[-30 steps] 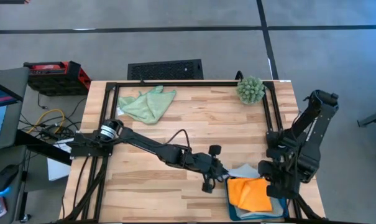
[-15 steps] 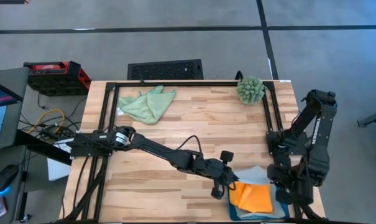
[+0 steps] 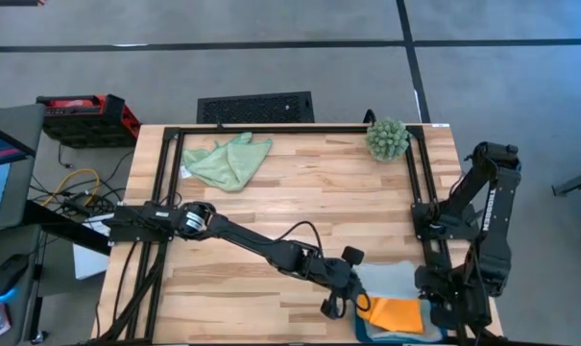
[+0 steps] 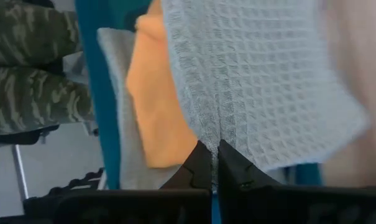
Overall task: Fold microfiber towels
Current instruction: Put the folded gray towel into the blue bin
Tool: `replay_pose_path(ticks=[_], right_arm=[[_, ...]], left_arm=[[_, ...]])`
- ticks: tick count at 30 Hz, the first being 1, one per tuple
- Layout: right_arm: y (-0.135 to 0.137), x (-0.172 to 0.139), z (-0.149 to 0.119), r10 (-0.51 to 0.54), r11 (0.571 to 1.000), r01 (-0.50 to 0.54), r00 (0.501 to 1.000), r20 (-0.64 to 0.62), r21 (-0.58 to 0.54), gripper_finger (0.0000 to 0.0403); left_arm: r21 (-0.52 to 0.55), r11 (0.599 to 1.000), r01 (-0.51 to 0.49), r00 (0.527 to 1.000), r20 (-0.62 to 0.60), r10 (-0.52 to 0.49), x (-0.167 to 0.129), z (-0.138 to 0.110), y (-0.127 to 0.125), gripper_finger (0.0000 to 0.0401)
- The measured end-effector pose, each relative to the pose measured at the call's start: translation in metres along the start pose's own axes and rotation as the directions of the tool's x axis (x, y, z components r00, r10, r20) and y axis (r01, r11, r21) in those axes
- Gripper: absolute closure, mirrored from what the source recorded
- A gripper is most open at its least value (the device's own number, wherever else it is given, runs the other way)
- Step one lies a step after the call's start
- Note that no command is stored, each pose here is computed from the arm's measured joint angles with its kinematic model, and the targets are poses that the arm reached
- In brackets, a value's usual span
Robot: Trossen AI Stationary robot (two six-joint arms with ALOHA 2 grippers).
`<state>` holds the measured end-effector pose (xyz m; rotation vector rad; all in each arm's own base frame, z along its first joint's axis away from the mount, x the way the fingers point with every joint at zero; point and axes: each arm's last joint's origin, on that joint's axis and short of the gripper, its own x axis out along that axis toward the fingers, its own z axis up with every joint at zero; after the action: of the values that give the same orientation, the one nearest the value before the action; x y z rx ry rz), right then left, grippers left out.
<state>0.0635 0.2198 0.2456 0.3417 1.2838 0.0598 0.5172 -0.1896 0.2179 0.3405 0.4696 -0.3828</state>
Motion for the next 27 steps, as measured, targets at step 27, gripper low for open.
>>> replay_pose_path(ticks=[27], right_arm=[[0.041,0.05,-0.01,0.116,0.991,-0.111,0.991,-0.064,0.071,0.0386]], left_arm=[[-0.065,0.988,0.138,0.99,0.032,-0.136,0.008,-0.002,-0.034,0.0401]])
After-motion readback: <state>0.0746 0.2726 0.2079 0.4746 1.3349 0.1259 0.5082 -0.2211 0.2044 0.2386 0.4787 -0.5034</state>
